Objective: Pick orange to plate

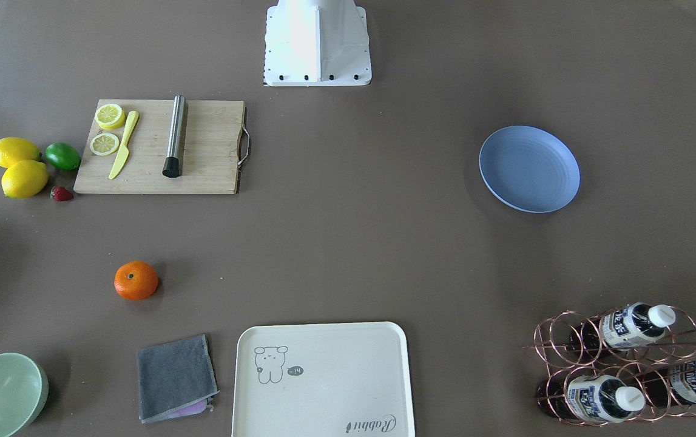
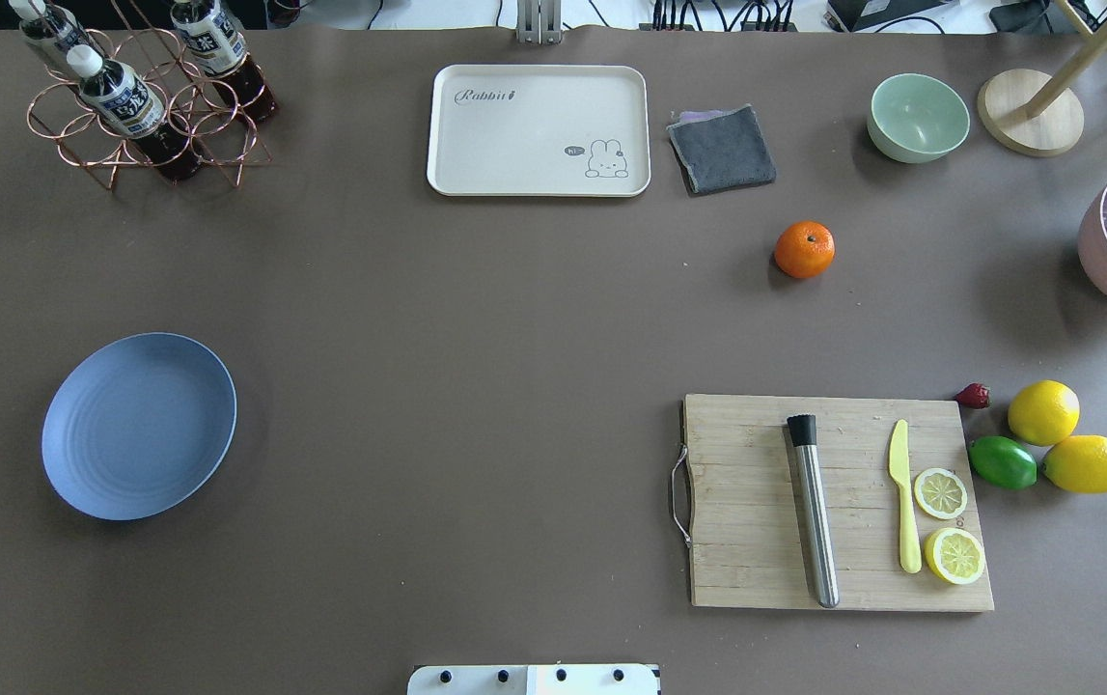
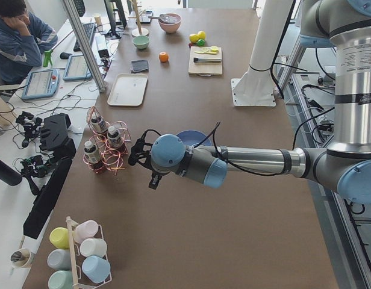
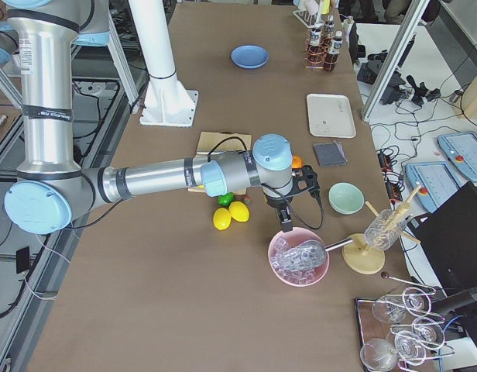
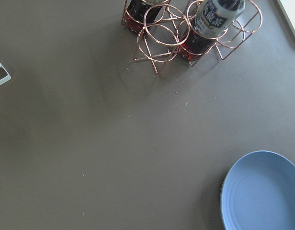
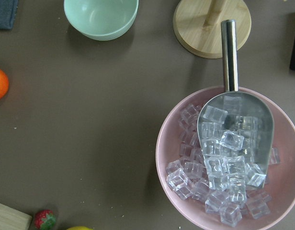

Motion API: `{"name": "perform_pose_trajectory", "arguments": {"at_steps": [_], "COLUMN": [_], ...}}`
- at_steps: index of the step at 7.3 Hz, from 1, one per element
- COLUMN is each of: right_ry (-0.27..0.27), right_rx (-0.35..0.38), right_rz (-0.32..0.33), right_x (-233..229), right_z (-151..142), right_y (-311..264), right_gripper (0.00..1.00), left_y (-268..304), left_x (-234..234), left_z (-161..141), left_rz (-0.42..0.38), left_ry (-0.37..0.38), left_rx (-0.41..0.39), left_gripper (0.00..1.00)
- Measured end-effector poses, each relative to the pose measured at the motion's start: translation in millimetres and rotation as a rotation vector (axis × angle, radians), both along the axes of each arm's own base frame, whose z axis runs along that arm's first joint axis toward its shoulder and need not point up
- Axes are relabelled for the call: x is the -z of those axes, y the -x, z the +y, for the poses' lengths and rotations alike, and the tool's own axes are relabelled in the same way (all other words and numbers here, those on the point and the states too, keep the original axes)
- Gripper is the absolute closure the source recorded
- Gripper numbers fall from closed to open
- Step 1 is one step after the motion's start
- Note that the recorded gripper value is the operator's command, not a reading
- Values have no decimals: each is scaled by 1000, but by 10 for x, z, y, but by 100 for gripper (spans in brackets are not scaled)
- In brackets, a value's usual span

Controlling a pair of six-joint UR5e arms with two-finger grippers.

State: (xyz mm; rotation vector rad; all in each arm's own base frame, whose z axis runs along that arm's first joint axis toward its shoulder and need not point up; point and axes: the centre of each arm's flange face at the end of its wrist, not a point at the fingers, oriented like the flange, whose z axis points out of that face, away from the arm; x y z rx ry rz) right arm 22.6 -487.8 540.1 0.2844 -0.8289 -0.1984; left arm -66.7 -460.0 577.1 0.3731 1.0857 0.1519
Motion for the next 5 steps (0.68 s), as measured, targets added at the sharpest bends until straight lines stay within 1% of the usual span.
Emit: {"name": "perform_pose_trajectory", "arguments": {"at_steps": [1, 2, 3, 4, 5], "right_ry": [19, 55, 86, 106, 116], "right_rx": [2, -22, -58, -92, -110], "right_rz": [-9, -22, -36, -52, -61], "right_x": [35, 106, 166, 194, 206], "right_z": [-2, 0, 12, 36, 54], "right_y": [135, 280, 413, 514, 587], "right_gripper": [0, 0, 0, 0, 0], "left_y": [-228, -602, -1088, -1580, -2009], "left_x": [-32, -97, -201, -376, -613], "left_z": [5, 51, 174, 323, 465], "left_rz": [0, -32, -72, -83, -73], "left_ry": [28, 64, 87, 96, 90], "left_rx": [-12, -14, 5, 35, 52], "left_gripper": [2, 2, 2, 3, 8]}}
